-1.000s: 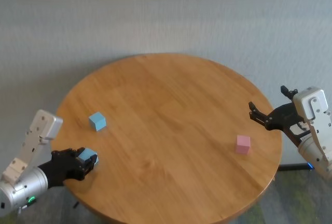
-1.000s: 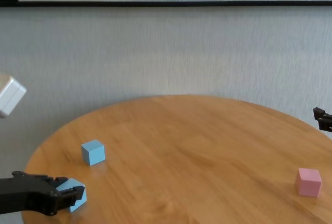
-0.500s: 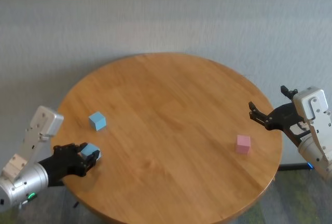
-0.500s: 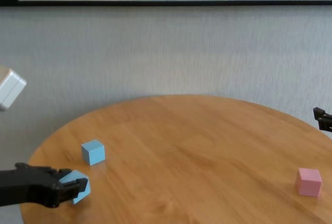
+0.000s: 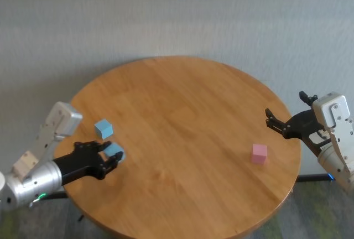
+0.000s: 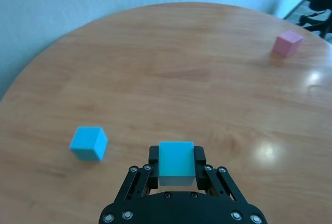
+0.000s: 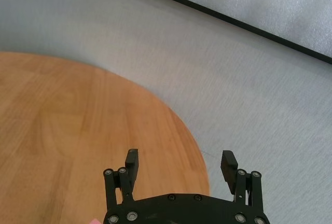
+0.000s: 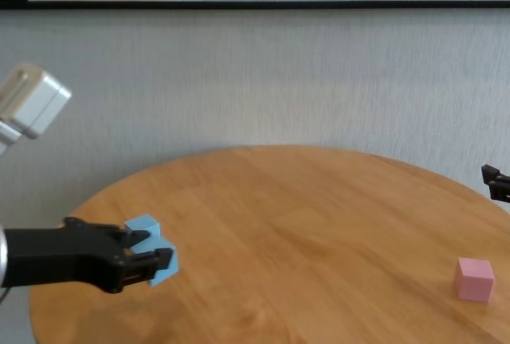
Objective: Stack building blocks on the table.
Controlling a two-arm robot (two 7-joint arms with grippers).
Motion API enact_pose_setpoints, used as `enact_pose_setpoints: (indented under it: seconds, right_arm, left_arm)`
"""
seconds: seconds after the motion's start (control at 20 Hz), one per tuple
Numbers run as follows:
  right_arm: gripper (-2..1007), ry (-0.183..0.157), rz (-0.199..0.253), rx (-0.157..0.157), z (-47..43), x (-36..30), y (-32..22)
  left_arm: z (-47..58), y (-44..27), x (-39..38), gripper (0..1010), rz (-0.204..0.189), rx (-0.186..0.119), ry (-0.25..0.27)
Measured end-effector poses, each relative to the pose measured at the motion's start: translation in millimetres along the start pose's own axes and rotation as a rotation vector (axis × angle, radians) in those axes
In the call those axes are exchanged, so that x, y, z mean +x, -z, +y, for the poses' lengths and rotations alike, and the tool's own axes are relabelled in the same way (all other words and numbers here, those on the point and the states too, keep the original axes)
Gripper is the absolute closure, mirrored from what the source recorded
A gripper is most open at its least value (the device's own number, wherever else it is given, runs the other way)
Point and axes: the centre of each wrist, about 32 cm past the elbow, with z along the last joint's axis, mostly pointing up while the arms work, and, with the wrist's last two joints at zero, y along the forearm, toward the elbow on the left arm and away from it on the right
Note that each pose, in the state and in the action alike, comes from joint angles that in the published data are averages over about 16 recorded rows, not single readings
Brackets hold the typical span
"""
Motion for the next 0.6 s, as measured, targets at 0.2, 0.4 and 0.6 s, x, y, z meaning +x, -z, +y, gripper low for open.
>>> enact_pose_setpoints:
  seconds: [0.2,0.4,0.6]
  right_arm:
    - [0,0.000,0.000,0.000,0.0,0.0,0.0]
    - [0,0.000,0.000,0.000,0.0,0.0,0.0]
    - [0,0.000,0.000,0.000,0.0,0.0,0.0]
  left_arm:
    - [-11.6,-10.0,0.7,610,-0.037,-0.019,0.065]
    - [-26.0,-19.4,0.9,610,-0.073,-0.030,0.124]
    - [-41.1,-26.7,1.0,610,-0.102,-0.030,0.170]
